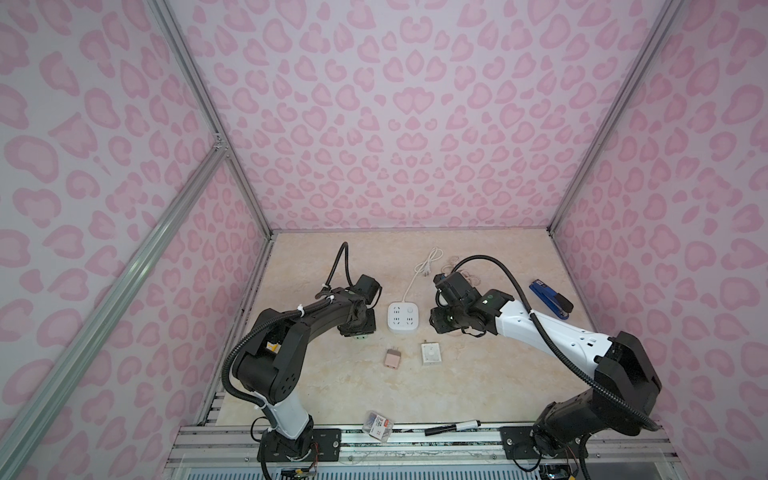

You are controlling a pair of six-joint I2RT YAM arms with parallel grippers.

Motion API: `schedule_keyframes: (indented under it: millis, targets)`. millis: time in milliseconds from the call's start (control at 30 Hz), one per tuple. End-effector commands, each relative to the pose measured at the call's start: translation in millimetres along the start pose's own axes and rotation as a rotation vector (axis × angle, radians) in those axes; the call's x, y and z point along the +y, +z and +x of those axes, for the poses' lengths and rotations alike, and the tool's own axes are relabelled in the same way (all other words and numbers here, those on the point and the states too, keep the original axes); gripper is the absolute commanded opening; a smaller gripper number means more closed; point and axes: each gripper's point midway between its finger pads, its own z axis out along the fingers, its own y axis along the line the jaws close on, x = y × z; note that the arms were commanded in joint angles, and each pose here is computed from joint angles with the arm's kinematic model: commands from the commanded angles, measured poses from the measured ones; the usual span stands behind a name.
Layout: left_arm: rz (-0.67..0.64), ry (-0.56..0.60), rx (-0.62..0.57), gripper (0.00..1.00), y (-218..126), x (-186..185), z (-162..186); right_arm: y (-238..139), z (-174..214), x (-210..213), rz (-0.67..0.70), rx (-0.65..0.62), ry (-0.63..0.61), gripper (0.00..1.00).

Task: Insert the plug
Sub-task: 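Lift the green charger prongs up with the left gripper while the right gripper approaches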

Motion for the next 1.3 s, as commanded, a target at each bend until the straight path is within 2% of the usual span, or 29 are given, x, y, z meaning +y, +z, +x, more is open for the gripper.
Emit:
schedule_keyframes:
  millis: [0, 100, 133, 167, 300, 500, 633, 800, 933, 1267]
  targets:
    - [0.01, -0.014, -0.028, 0.28, -7.9, -1.6, -6.0, -3.6, -0.9, 0.3, -0.009, -0.018, 0.006, 0.46]
    - [0.03, -0.027, -0.056, 0.18, -18.9, -4.2, -10.9, -9.1, -2.6, 0.8, -0.019, -0.041, 0.006, 0.45]
    - [0.042, -0.037, -0.07, 0.05, -25.0, -5.6, -13.8, -11.3, -3.0, 1.4, -0.024, -0.048, 0.007, 0.45]
    - [0.05, -0.05, -0.09, 0.03, -32.0, -6.3, -17.4, -14.3, -4.5, 2.7, -0.034, -0.06, 0.007, 0.44]
    - [0.118, -0.109, -0.176, 0.03, -64.4, -14.5, -33.5, -22.4, -6.7, 9.4, -0.082, -0.1, 0.009, 0.43]
    - [0.27, -0.227, -0.334, 0.03, -133.0, -30.4, -52.5, -39.4, -19.3, 25.8, -0.159, -0.205, -0.004, 0.41]
    - [0.454, -0.345, -0.443, 0.03, -183.5, -43.2, -61.6, -54.2, -31.3, 36.2, -0.203, -0.297, -0.009, 0.39]
    - [0.654, -0.467, -0.51, 0.03, -228.5, -55.3, -68.9, -68.1, -41.1, 57.4, -0.281, -0.422, -0.028, 0.37]
    - [0.736, -0.538, -0.518, 0.03, -240.7, -61.8, -73.5, -72.8, -46.2, 65.5, -0.287, -0.468, -0.051, 0.37]
    - [0.88, -0.64, -0.474, 0.03, -235.3, -83.1, -83.2, -68.6, -56.3, 71.1, -0.264, -0.494, -0.066, 0.37]
